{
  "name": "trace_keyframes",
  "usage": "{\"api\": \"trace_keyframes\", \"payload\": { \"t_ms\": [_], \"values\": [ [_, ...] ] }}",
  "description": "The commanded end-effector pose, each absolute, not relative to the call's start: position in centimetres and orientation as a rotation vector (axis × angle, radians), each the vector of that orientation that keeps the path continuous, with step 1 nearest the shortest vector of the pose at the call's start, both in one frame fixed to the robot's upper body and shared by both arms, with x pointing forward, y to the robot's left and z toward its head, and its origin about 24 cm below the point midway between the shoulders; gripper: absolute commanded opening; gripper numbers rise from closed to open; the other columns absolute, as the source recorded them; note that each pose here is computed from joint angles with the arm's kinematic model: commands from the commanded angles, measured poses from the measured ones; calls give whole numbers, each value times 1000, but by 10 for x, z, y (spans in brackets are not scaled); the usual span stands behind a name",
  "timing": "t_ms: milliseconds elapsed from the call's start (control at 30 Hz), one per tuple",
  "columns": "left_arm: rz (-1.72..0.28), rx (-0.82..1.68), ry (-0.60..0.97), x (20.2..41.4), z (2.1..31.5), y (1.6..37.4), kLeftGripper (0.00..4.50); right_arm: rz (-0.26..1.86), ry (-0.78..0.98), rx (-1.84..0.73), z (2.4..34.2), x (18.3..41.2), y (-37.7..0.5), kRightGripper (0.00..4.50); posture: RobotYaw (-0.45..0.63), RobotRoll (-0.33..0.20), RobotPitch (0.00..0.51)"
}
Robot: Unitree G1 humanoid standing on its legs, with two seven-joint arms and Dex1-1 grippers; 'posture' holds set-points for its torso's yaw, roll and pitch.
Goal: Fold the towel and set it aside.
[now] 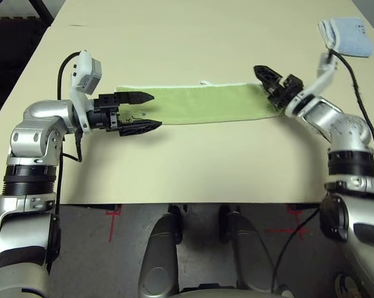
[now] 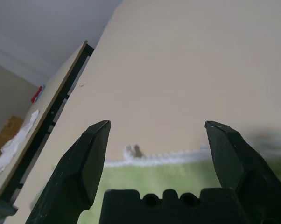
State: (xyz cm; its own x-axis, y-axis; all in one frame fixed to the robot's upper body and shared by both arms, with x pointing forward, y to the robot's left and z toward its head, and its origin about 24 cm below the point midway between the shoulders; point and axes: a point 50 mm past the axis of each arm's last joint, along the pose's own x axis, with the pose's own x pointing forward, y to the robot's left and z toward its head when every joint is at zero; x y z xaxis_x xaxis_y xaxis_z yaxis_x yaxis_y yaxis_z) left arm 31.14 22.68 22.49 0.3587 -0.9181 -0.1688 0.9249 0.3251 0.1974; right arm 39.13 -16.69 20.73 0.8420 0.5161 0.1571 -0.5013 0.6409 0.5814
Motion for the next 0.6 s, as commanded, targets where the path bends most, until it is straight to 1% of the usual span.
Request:
{"api": "trace_keyframes", "payload": {
  "t_ms": [33,200,433,467,533,600],
  "values": [
    [-1218,283,31,311,225,225,4483,581,41,651,192,400,-150,4479,-54,0,285],
    [-1217,282,32,311,225,225,4483,585,27,640,193,407,-140,4479,-54,0,285],
    [-1216,282,32,311,225,225,4483,588,24,636,193,409,-139,4479,-54,0,285],
    [-1214,281,31,312,225,226,4483,587,10,623,195,411,-135,4479,-56,0,285],
    [-1210,279,28,313,226,226,4483,579,9,571,200,419,-102,4479,-56,0,277],
    [-1209,278,26,313,226,226,4483,567,5,539,203,422,-84,4479,-53,0,274]
  ]
}}
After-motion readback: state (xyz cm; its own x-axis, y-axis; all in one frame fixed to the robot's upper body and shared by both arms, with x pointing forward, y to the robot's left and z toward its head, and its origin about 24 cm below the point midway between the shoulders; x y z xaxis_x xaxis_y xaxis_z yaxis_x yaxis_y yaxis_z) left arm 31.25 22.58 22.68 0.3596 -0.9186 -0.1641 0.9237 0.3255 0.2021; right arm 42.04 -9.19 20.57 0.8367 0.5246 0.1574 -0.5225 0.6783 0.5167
